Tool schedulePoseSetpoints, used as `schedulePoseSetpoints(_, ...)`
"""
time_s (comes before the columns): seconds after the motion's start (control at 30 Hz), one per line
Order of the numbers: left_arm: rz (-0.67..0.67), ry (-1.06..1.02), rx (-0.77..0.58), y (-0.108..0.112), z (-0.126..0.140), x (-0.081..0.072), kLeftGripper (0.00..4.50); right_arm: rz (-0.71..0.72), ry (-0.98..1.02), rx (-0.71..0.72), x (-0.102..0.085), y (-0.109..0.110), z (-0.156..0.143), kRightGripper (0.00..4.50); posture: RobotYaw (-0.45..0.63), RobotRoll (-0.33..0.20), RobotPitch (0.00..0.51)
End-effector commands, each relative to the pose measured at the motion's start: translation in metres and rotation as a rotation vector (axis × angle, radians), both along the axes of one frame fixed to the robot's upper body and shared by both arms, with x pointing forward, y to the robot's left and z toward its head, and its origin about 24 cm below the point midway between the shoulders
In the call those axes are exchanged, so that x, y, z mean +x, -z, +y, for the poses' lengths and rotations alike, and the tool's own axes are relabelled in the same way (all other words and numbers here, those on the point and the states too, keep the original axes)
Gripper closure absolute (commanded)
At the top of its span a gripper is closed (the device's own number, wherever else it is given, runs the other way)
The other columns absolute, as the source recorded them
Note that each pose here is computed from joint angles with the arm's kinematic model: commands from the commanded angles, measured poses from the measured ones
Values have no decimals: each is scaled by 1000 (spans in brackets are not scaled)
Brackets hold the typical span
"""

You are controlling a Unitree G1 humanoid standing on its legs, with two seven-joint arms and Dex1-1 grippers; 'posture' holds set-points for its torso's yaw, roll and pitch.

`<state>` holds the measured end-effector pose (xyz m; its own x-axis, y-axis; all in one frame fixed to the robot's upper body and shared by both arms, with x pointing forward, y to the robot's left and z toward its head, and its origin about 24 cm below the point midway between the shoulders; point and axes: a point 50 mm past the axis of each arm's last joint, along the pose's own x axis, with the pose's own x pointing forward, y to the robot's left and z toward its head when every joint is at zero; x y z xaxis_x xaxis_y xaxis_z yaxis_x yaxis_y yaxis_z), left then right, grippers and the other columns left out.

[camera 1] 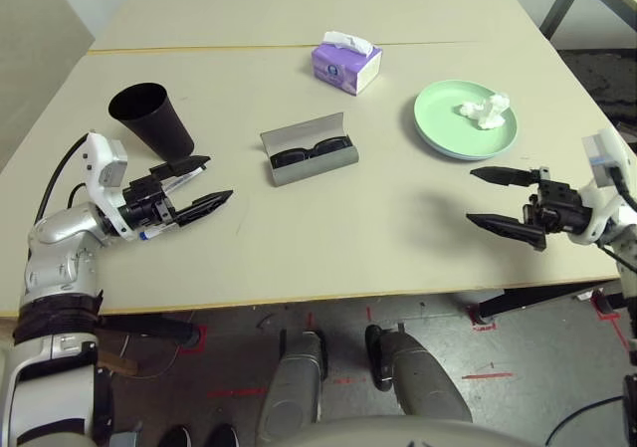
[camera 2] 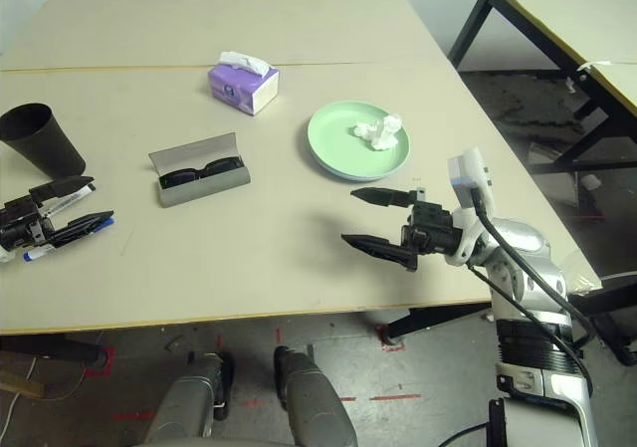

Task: Organize and tidy the items on the table.

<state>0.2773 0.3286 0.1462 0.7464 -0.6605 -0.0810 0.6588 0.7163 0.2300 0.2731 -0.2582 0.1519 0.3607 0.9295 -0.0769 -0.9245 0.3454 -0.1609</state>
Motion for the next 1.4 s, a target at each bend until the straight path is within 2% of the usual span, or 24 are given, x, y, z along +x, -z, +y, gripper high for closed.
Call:
schedulePoseSetpoints(0.03,21,-59,38,5,1,5,0,-6,-2,-22,1,1,1,32,-49,0,199)
schedulePoseSetpoints(0.13,6,-101,47,5,-5,14,618,-12,-2,-22,3,1,7,0,-51,0,197)
schedulePoseSetpoints(0.23,-13,-137,54,6,-15,28,1568,-22,4,-28,4,0,11,0,-52,0,195)
schedulePoseSetpoints(0.27,-19,-145,56,6,-18,31,2035,-26,7,-29,5,-1,11,0,-55,0,194)
schedulePoseSetpoints(0.5,-56,-212,40,6,-30,54,4473,-61,49,-16,5,-10,16,0,-76,0,192)
schedulePoseSetpoints(0.93,-33,-257,41,10,-49,86,4473,-79,118,-23,-2,-17,15,0,-123,0,187)
schedulePoseSetpoints(1.4,-31,-268,42,6,-74,105,4473,-84,154,-35,-8,-19,16,0,-158,0,176)
